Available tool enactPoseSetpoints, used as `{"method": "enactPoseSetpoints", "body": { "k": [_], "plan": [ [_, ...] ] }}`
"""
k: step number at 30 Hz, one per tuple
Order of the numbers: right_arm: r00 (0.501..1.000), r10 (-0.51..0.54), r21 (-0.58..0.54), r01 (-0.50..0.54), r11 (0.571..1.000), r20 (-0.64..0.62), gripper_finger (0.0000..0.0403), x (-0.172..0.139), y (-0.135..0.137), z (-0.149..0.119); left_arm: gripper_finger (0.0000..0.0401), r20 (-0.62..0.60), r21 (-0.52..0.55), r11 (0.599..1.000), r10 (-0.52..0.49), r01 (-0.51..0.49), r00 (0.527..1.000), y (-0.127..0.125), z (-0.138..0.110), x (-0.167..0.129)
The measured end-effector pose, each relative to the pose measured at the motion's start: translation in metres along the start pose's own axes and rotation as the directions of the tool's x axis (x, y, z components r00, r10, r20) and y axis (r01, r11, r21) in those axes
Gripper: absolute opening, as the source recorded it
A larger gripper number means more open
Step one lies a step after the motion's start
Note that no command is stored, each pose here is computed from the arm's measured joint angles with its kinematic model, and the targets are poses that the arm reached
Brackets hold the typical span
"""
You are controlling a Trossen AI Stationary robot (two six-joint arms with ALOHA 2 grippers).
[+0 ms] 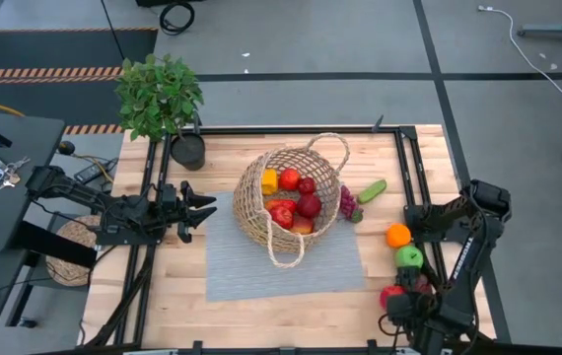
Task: Build produce basket
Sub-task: Put the red apple into the brown basket
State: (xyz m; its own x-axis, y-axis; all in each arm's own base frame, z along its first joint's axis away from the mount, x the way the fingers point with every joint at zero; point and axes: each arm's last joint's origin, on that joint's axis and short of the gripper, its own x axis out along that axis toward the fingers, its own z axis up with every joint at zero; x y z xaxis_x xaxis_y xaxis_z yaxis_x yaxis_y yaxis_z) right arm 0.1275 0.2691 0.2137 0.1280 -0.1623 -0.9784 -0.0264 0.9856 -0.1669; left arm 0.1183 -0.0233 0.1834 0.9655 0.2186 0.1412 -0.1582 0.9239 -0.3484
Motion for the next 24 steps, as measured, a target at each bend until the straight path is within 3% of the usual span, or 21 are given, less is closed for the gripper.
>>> {"method": "enactPoseSetpoints", "body": {
  "k": [12, 24],
  "plan": [
    [1.0, -0.004, -0.051, 0.006, 0.999, 0.026, 0.0389, 0.01, 0.009, -0.001, 0.016, 0.0, 0.0, 1.0, 0.0, 0.0, 1.0, 0.0, 0.0, 0.0],
    [0.989, -0.142, -0.197, 0.129, 0.972, -0.052, 0.0389, 0.053, 0.027, -0.011, 0.016, 0.0, -0.001, 1.0, 0.0, 0.0, 1.0, 0.0, 0.0, 0.0]
  ]
}}
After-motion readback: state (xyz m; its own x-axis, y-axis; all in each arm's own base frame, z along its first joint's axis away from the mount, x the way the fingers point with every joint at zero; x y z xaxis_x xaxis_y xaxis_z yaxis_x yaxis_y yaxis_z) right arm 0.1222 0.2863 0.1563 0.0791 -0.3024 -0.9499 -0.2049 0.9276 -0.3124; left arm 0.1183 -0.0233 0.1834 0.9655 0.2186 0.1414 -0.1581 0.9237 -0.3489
